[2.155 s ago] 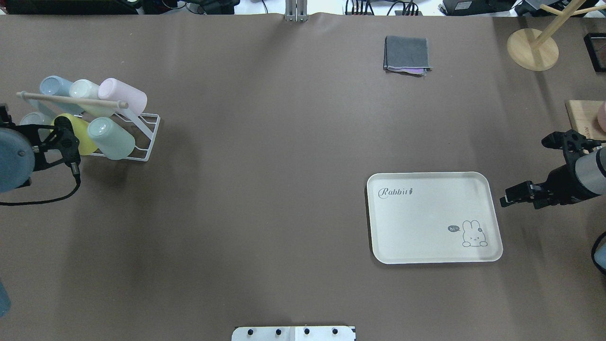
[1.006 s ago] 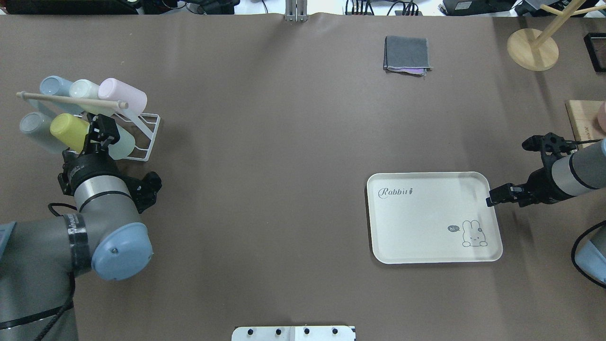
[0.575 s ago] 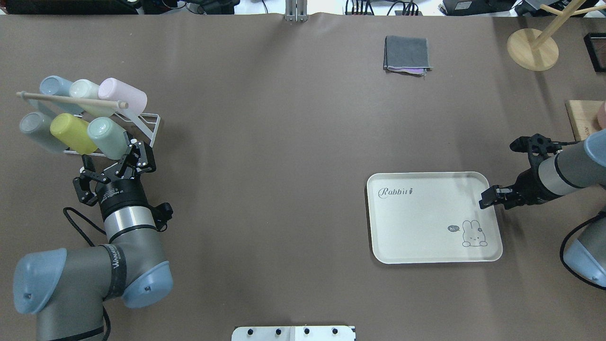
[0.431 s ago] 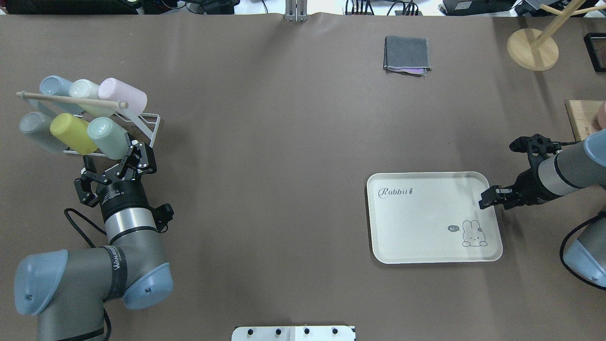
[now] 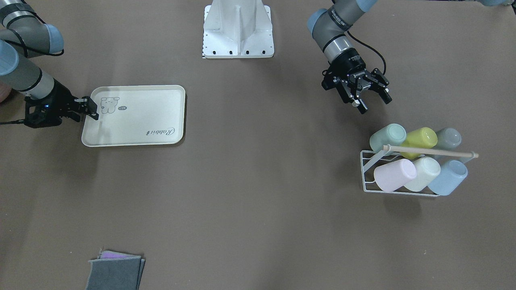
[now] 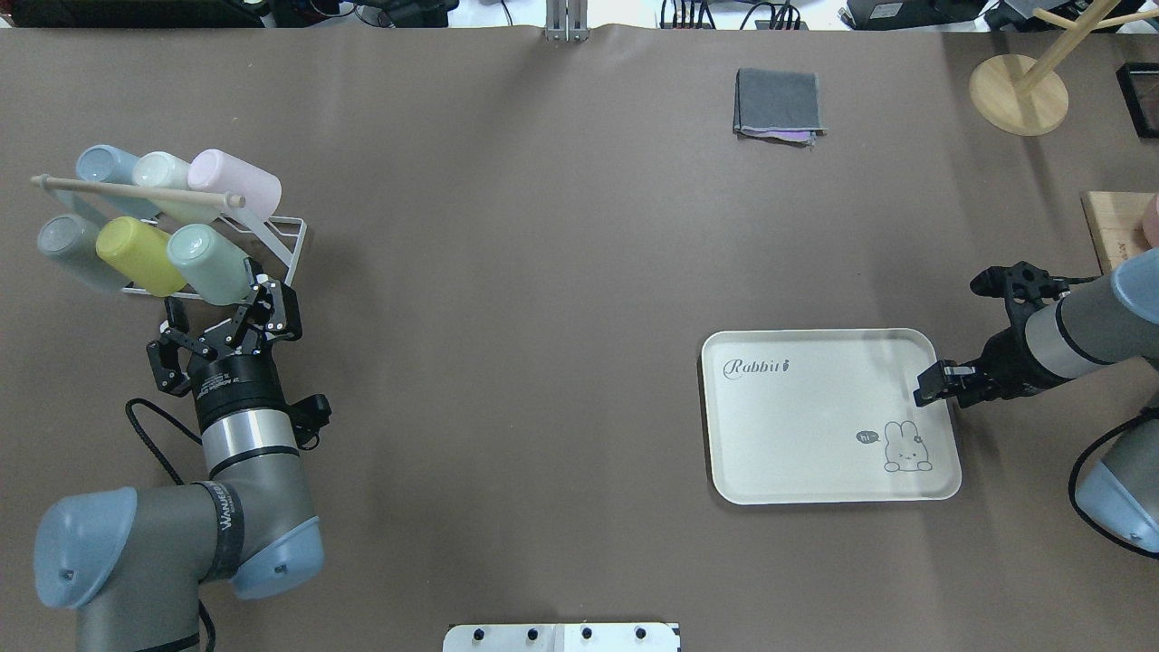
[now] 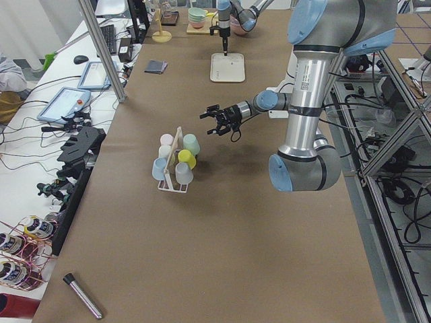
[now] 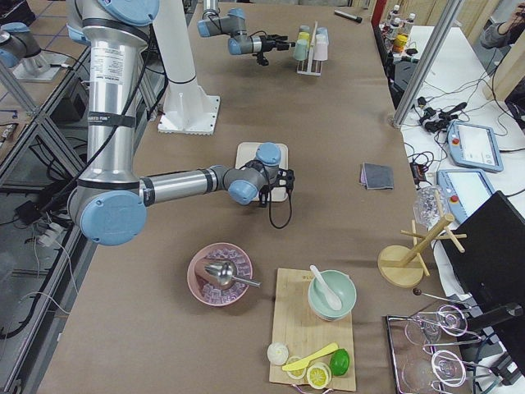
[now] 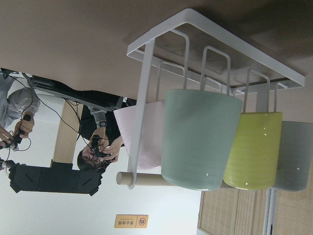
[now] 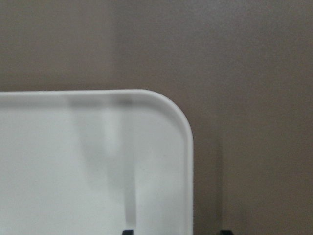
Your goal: Pick up and place green cup on tray
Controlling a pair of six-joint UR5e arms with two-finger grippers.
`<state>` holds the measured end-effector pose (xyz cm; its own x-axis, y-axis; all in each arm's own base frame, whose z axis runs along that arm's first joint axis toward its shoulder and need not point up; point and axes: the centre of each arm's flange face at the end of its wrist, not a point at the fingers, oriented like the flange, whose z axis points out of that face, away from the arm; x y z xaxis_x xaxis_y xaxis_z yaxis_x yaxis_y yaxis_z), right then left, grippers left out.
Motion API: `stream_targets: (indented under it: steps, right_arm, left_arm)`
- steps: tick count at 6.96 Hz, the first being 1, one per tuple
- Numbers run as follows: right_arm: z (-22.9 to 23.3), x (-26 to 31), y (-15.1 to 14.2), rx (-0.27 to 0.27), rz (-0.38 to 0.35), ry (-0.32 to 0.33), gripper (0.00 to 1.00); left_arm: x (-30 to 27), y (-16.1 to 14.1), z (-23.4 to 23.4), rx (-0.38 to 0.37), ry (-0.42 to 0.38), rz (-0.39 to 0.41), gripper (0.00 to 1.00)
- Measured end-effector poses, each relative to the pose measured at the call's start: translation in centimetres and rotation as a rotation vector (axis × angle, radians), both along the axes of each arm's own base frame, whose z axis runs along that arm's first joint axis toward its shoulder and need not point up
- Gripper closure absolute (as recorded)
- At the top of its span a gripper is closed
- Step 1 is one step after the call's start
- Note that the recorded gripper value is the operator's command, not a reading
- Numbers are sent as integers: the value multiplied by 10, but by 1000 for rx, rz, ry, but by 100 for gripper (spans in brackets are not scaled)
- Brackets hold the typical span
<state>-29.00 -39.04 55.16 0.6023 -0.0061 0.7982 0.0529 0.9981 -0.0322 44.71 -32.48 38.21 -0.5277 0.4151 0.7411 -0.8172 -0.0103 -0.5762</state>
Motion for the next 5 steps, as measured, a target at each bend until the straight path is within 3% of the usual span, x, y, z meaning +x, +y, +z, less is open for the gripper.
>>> stream_targets:
  steps: [2,4,5]
  right_arm:
    - [2,-3,5,-22,-23,-5,61]
    - [4,-4,8,-36,-35,-7,98]
    - [6,-5,9,-40,-38,-5,100]
  left_arm:
    - [20,0,9,6,-31,9,2]
    - [28,-8,24,11,-40,-13,3]
    - [29,-13,32,13,-44,-27,3]
